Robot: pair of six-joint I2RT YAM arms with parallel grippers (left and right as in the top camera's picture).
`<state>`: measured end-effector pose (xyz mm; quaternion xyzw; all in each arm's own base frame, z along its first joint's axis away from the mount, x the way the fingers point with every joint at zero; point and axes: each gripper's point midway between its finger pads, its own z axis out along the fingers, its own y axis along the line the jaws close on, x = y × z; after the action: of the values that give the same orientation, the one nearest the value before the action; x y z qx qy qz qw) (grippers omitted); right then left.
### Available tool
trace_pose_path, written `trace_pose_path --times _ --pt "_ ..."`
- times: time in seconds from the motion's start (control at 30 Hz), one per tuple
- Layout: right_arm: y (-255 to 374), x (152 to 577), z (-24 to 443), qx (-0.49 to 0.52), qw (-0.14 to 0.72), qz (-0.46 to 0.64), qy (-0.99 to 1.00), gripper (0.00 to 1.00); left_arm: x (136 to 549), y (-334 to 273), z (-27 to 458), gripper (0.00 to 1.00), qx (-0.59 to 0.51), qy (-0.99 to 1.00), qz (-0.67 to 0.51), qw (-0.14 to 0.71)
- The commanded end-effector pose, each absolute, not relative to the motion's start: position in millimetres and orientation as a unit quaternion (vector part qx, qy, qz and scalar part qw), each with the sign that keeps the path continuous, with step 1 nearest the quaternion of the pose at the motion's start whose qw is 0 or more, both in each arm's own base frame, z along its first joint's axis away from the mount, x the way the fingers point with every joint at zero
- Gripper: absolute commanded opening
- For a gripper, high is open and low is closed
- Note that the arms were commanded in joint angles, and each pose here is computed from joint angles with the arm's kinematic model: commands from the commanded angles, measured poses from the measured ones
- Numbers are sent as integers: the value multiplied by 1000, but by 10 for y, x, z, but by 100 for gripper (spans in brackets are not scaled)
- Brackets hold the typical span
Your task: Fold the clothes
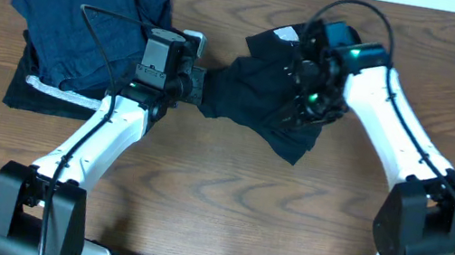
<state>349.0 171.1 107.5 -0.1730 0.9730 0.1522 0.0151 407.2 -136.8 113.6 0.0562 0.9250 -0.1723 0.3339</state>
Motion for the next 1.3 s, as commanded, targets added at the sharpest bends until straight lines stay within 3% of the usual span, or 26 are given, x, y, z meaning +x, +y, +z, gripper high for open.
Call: trace_pose_path --times 0.0,0.3,0.83,1.13,1.27 --pt "1671 3497 1055 -161 18 163 973 35 4100 -1354 1158 6 50 925 -169 336" --pt "1844 3463 749 -128 18 216 968 40 4093 -1353 1151 6 50 926 -168 335" --pt "1863 3524 427 -100 46 223 969 37 4094 -1352 1151 6 50 926 -168 335" --pt "1929 3746 484 -110 95 233 962 29 4093 -1352 1151 6 50 926 -168 335" --pt "1927 3741 482 -109 93 233 962 8 4091 -1352 1149 7 50 926 -168 334"
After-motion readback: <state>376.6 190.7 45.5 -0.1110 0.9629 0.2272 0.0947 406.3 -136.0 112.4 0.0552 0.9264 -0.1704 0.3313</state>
